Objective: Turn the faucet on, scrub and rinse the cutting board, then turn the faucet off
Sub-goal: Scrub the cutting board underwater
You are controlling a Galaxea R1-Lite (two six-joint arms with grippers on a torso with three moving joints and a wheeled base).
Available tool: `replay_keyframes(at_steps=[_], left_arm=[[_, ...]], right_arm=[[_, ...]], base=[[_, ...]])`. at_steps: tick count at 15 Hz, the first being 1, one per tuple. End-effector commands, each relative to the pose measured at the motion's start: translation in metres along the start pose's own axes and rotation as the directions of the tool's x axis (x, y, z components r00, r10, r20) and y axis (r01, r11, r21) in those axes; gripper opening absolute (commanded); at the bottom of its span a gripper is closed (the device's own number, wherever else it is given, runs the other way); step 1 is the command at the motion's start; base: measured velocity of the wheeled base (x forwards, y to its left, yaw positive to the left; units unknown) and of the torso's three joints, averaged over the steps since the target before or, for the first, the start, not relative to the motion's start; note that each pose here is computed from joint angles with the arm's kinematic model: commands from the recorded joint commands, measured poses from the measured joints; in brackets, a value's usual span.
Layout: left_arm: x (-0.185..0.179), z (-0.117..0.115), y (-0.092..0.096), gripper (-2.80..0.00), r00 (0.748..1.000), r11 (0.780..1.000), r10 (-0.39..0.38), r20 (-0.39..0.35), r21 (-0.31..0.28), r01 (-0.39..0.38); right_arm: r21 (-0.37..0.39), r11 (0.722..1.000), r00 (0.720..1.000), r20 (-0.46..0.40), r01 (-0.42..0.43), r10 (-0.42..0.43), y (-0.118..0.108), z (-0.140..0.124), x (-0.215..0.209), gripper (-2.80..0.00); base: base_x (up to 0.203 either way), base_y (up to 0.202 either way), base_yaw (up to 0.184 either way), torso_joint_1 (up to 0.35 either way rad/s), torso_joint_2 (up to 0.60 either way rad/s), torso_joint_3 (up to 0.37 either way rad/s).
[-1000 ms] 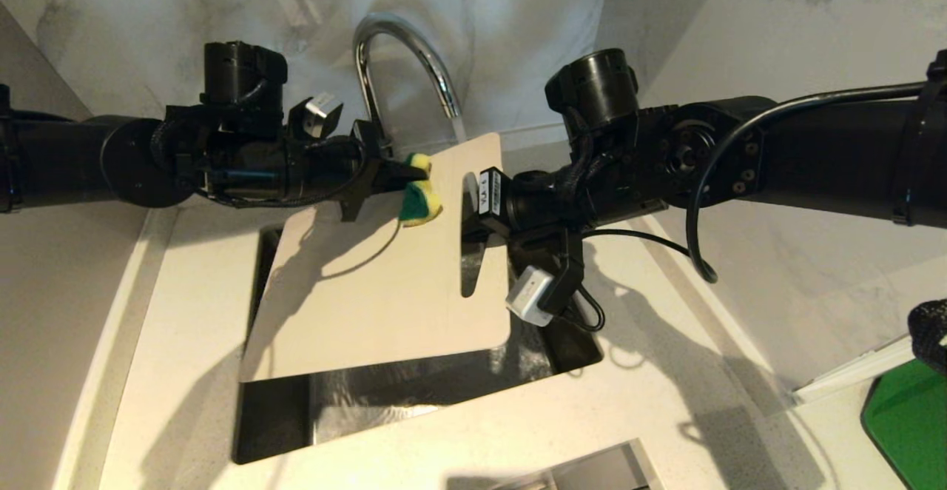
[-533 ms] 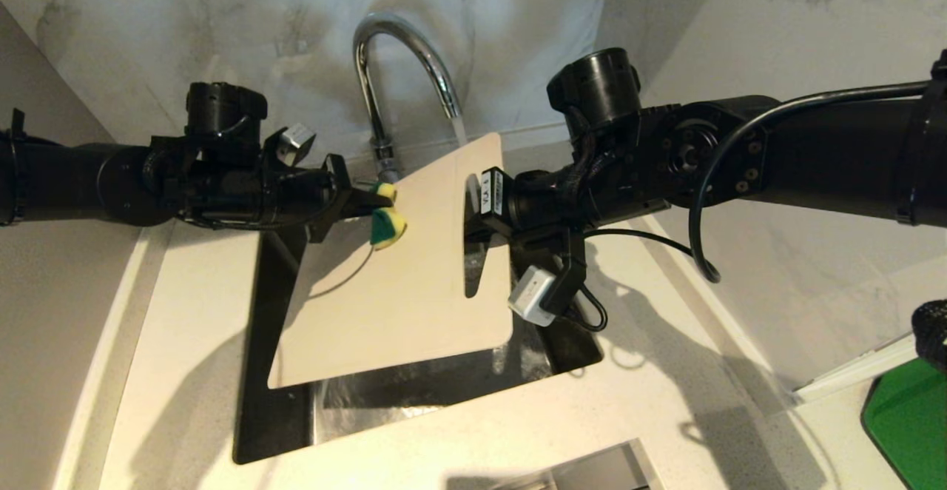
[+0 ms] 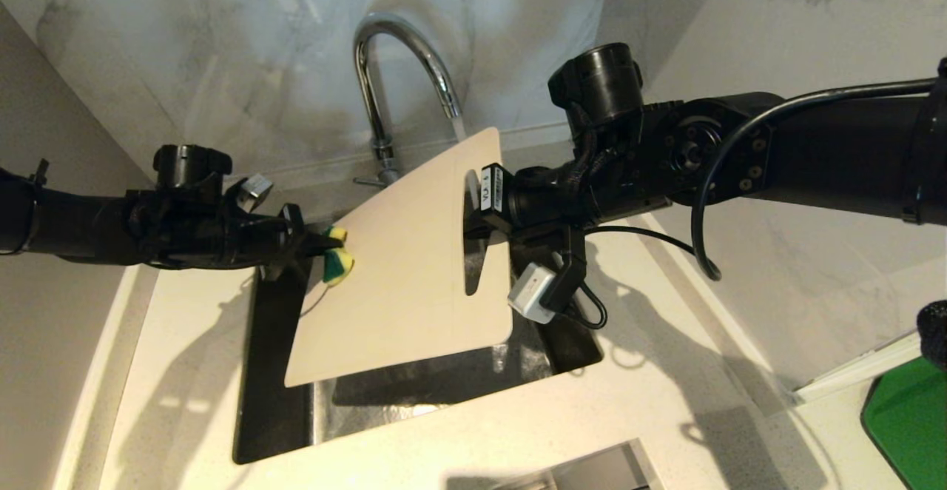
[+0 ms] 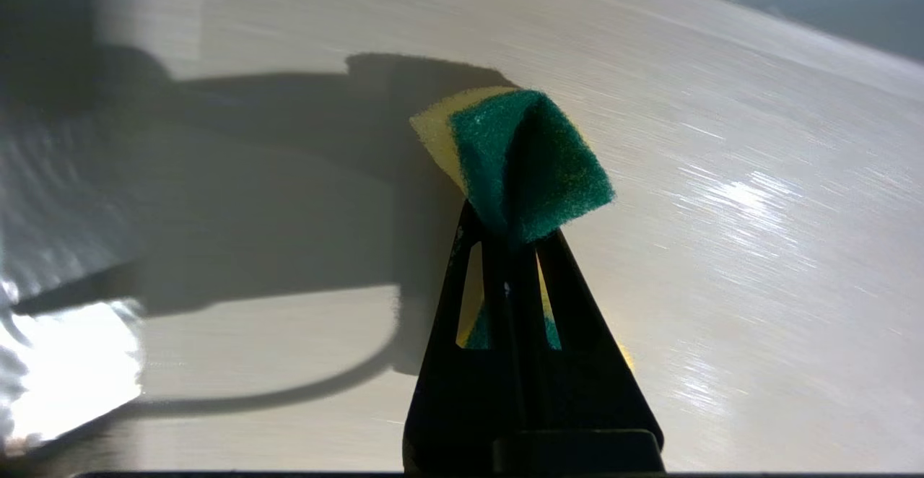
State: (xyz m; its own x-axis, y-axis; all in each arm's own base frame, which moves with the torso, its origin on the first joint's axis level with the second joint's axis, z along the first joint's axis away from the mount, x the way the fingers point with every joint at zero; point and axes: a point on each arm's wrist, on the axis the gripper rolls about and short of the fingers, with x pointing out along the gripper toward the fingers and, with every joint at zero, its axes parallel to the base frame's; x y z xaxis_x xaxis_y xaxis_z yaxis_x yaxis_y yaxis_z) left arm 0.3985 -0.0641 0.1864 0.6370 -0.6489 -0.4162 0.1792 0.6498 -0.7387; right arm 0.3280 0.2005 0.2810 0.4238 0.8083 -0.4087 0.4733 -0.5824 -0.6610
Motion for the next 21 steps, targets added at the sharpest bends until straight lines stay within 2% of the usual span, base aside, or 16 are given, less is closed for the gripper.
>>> replay_keyframes(at_steps=[1, 5, 9, 11, 15, 21], left_arm=[[0.005, 0.003, 0.031, -2.80, 0.999, 0.998, 0.044, 0.000, -0.049, -0.044], [-0.007, 0.011, 0.053, -2.80, 0.999, 0.997, 0.052, 0.008, -0.060, -0.051], [-0.017, 0.011, 0.067, -2.80, 0.998, 0.995, 0.058, 0.002, -0.085, -0.058], [-0.019, 0.001, 0.072, -2.80, 0.997, 0.993, 0.067, -0.025, -0.091, -0.069], [-0.028, -0.028, 0.079, -2.80, 0.992, 0.994, 0.094, -0.083, -0.044, -0.098], [-0.034, -0.071, 0.078, -2.80, 0.991, 0.997, 0.076, -0.109, -0.012, -0.078]], right_arm=[[-0.012, 1.000, 1.000, 0.004, 0.002, -0.002, 0.000, 0.000, 0.000, -2.80], [-0.011, 1.000, 1.000, 0.003, 0.001, -0.001, 0.000, 0.000, -0.001, -2.80], [-0.011, 1.000, 1.000, 0.004, 0.001, -0.001, 0.001, 0.000, 0.000, -2.80], [-0.013, 1.000, 1.000, 0.001, 0.001, -0.001, 0.001, -0.001, 0.000, -2.80], [-0.012, 1.000, 1.000, -0.001, 0.000, 0.000, 0.000, -0.001, -0.001, -2.80], [-0.001, 1.000, 0.999, -0.032, 0.020, -0.020, 0.000, -0.002, 0.000, -2.80]], base=[[0.000, 0.000, 0.000, 0.000, 0.00, 0.000], [0.000, 0.000, 0.000, 0.000, 0.00, 0.000], [0.000, 0.000, 0.000, 0.000, 0.00, 0.000], [0.000, 0.000, 0.000, 0.000, 0.00, 0.000], [0.000, 0.000, 0.000, 0.000, 0.00, 0.000], [0.000, 0.000, 0.000, 0.000, 0.00, 0.000]])
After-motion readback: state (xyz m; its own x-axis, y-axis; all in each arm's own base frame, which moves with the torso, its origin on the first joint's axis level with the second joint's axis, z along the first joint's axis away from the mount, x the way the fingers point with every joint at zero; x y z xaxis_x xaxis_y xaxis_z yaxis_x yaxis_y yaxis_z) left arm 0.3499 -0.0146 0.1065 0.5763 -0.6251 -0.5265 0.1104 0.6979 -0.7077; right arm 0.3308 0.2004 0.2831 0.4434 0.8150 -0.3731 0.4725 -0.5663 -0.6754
